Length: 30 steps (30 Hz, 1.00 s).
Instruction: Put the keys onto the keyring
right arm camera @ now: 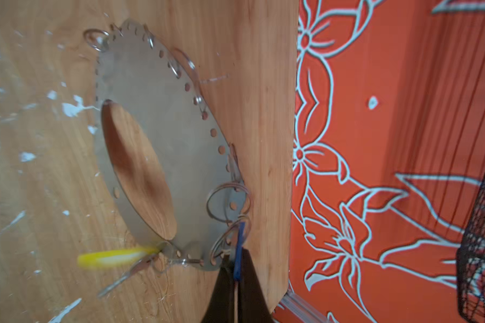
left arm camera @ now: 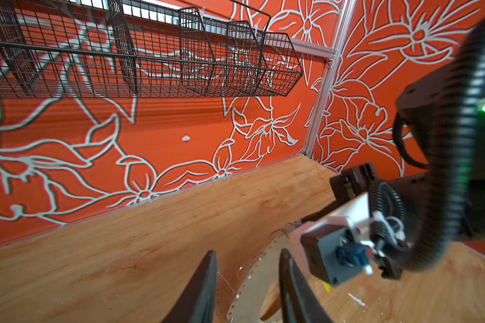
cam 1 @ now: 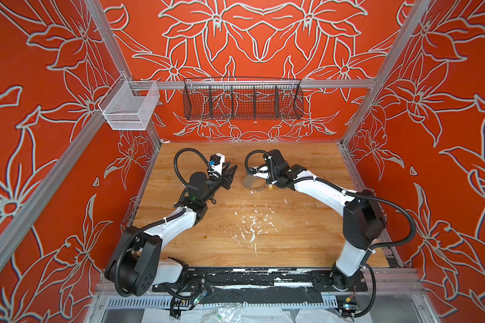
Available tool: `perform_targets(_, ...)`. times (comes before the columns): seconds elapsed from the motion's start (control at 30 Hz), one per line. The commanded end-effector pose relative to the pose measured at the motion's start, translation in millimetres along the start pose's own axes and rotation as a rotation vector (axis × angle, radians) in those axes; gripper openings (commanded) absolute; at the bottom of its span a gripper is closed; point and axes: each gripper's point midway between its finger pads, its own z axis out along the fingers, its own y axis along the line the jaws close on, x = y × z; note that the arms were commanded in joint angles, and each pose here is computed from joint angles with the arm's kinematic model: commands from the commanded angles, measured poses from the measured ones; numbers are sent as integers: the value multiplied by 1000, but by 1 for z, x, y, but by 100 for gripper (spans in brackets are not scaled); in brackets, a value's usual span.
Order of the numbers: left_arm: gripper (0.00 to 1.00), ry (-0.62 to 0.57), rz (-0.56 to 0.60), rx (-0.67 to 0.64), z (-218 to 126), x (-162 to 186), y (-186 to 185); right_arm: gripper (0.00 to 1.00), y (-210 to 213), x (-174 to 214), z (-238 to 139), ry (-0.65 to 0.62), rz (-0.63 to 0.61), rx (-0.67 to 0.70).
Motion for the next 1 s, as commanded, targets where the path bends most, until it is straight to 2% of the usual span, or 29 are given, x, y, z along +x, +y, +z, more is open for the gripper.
perform_targets(0.0,37,-48,6,15,3,-17,0,0,36,22,22,77,25,-130)
perform_targets(0.33,38,-48,3,21,3,-18,-1,0,60,75,42,189,167,-198)
perform_targets(0.5,38,-45,3,19,4,-17,0,0,81,85,43,199,227,-249)
perform_targets(0.73,38,-39,-1,21,5,-15,0,0,89,63,41,93,333,-308)
perform_targets(0.97,38,-38,-1,20,7,-14,1,0,69,27,44,-8,368,-286)
